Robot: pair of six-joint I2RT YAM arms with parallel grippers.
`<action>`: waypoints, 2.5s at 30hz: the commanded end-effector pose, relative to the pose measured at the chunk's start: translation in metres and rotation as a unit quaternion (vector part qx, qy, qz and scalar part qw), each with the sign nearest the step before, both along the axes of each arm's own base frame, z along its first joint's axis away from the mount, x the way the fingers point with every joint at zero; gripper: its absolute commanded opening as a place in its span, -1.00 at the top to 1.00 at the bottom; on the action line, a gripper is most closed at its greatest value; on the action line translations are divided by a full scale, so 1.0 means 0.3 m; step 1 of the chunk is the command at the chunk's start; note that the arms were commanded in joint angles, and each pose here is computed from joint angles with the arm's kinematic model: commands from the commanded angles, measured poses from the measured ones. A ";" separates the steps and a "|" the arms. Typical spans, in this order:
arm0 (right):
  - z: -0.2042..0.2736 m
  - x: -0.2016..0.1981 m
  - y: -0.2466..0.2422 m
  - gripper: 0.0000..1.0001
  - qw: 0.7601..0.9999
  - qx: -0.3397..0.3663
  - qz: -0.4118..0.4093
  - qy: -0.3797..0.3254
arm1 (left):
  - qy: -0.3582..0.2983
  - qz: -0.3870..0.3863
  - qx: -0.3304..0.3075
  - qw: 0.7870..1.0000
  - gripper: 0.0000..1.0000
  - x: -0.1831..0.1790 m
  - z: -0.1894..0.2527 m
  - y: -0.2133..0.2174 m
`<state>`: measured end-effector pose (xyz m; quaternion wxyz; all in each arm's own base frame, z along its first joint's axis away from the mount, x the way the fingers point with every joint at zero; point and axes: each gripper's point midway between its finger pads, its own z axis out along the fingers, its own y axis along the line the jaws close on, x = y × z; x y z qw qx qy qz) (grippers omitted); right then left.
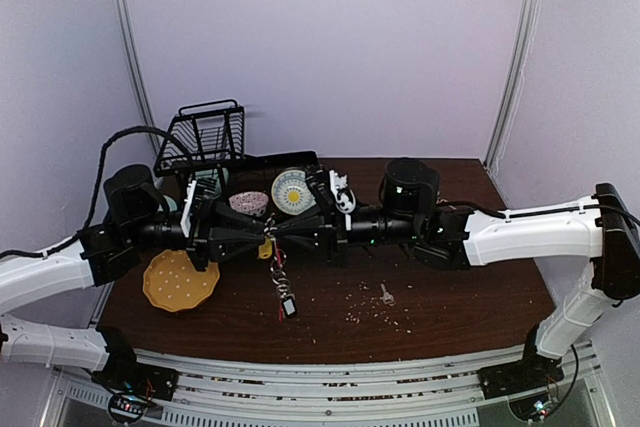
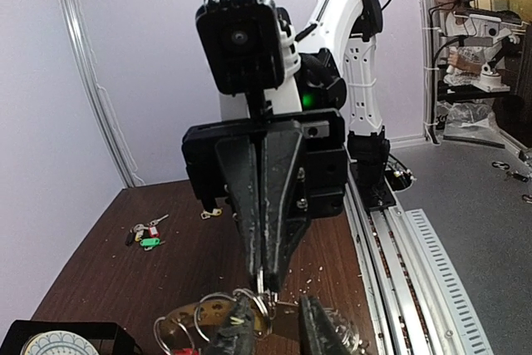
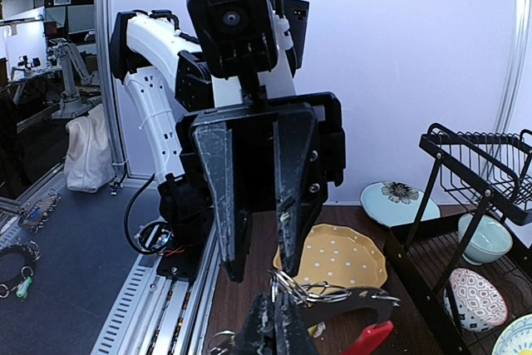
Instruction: Put the keys on the keyring
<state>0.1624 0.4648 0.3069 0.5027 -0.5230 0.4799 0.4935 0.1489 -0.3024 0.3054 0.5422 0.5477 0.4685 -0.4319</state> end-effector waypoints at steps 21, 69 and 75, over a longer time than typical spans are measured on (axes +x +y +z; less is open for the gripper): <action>0.121 -0.050 0.015 1.00 0.998 0.041 0.038 -0.023 | 0.012 -0.006 0.003 1.000 0.80 0.005 -0.011 -0.036; 0.133 -0.003 -0.031 1.00 0.999 0.020 -0.007 0.037 | 0.020 -0.037 -0.012 0.999 0.62 -0.019 0.023 -0.031; 0.114 -0.013 -0.014 1.00 0.999 0.010 0.003 0.038 | 0.015 -0.010 -0.023 1.000 0.63 0.003 0.041 -0.023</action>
